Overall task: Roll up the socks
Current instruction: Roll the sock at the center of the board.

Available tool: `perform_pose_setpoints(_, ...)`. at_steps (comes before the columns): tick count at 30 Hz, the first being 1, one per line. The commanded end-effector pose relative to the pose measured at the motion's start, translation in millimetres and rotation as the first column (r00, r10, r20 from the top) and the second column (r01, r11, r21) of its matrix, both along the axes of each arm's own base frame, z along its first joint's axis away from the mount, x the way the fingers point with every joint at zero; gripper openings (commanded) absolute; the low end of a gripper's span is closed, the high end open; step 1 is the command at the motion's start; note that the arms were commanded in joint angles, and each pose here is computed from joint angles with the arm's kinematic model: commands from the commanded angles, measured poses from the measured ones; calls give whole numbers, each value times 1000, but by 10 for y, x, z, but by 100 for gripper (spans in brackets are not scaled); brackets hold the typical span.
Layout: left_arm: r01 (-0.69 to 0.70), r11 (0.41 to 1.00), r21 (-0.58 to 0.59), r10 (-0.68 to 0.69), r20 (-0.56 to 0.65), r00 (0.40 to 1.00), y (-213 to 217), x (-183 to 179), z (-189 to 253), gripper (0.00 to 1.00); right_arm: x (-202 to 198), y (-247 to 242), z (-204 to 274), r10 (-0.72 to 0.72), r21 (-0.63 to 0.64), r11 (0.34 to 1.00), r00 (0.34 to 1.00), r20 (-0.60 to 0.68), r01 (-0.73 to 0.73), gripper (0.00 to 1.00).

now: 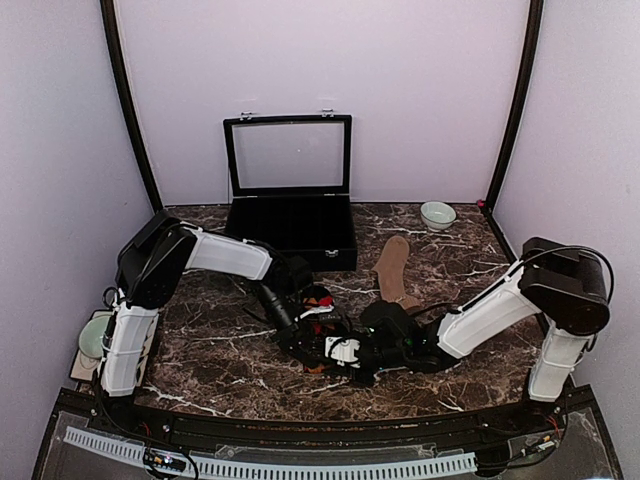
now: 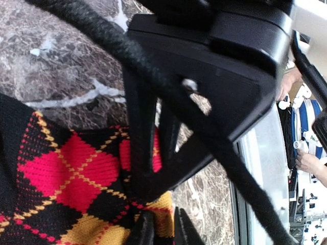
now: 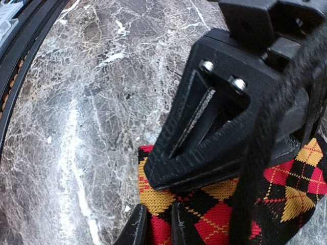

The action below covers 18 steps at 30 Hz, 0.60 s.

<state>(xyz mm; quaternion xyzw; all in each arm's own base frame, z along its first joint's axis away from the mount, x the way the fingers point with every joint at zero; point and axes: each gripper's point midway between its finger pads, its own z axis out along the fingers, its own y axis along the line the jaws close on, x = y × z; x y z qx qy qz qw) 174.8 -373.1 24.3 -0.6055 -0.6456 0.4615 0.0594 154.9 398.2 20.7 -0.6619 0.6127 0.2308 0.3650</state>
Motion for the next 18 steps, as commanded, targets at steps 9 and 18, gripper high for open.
perform_pose_setpoints(9, -34, 999, 34, 31, 93, 995, 279, 176, 142, 48, -28, -437, -621, -113, -170, 983, 969, -219, 76, 7)
perform_pose_setpoints(18, -131, 991, -24, 132, 236, 963, 481, 367, 449, 69, 23, -534, -625, -196, -234, 965, 912, -360, 116, 0)
